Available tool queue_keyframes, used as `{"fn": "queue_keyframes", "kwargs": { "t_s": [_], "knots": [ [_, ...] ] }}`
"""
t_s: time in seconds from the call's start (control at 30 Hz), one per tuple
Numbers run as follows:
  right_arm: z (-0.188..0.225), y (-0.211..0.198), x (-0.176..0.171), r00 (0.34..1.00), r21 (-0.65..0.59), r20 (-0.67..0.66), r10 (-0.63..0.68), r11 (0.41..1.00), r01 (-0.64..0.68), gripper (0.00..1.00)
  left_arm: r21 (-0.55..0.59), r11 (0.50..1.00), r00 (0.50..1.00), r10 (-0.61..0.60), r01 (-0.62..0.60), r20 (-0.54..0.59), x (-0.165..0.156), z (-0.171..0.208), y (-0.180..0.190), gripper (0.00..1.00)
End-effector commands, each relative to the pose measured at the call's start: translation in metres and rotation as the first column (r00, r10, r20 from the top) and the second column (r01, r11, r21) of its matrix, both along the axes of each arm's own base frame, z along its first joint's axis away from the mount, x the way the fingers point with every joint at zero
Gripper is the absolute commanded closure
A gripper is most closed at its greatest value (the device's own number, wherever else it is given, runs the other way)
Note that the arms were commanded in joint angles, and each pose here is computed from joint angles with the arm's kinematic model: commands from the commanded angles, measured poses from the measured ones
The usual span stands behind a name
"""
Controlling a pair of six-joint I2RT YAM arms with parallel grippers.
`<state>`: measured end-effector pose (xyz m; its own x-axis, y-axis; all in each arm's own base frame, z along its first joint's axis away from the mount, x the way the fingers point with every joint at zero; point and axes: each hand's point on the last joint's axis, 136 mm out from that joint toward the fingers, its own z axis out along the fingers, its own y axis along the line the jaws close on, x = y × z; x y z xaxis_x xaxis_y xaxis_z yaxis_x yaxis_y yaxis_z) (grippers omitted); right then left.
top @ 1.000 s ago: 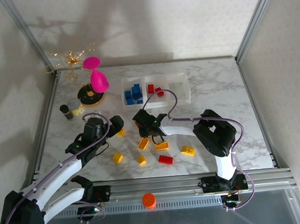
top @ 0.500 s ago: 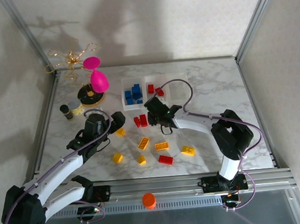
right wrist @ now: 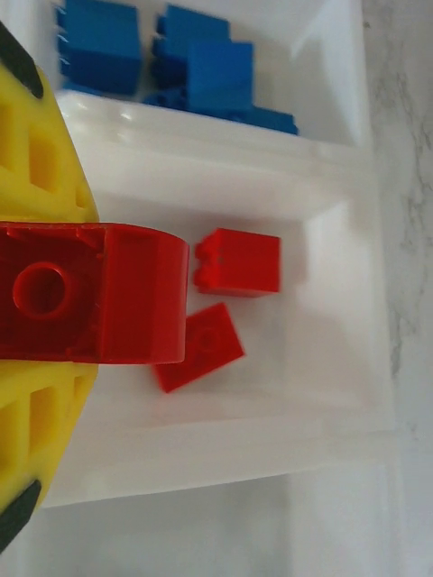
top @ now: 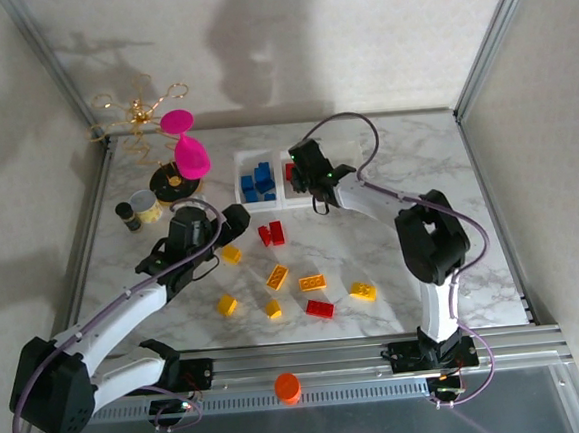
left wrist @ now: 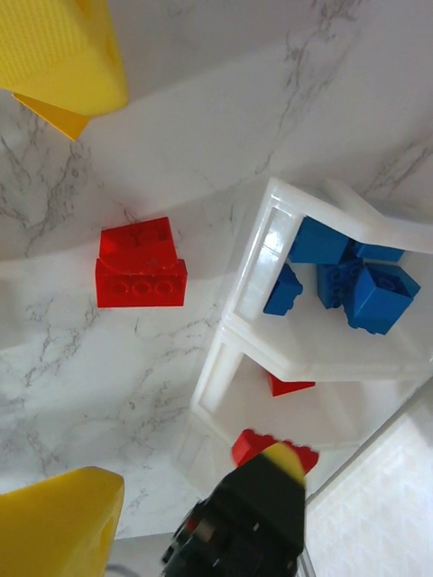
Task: Sort the legos into containers by color
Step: Place the lego in the container.
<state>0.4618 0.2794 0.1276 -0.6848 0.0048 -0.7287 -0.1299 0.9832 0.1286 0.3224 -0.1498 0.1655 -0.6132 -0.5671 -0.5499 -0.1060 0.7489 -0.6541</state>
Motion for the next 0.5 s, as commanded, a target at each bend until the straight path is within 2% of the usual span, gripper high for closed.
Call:
{"fn": "queue_keyframes", "kwargs": {
  "t_s": [0.0, 0.13, 0.23, 0.37, 0.47],
  "knots": [
    [0.007, 0.005, 0.024, 0.998, -0.053, 0.067, 0.02, 0.998, -0.016, 0.71, -0.011, 0.999, 0.998, -0.034, 0.034, 0.059, 0.01, 0.022, -0.01, 0.0],
    [-0.002, 0.0, 0.046, 0.998, -0.04, 0.058, -0.007, 0.999, 0.01, 0.68, -0.012, 0.999, 0.997, -0.035, 0.036, 0.063, 0.014, 0.024, -0.012, 0.0],
    [-0.001, 0.004, 0.054, 0.998, -0.036, 0.056, 0.006, 0.999, -0.004, 0.59, -0.015, 0.999, 0.998, -0.033, 0.034, 0.062, 0.016, 0.024, -0.013, 0.0],
    [0.017, 0.004, 0.053, 0.997, -0.018, 0.081, 0.004, 1.0, -0.003, 0.49, -0.018, 0.999, 0.998, -0.034, 0.036, 0.059, 0.016, 0.022, -0.014, 0.0],
    [0.032, 0.003, 0.044, 0.995, 0.012, 0.098, 0.021, 1.0, -0.022, 0.46, -0.028, 0.999, 0.998, -0.039, 0.04, 0.058, 0.015, 0.023, -0.015, 0.0]
  ]
}}
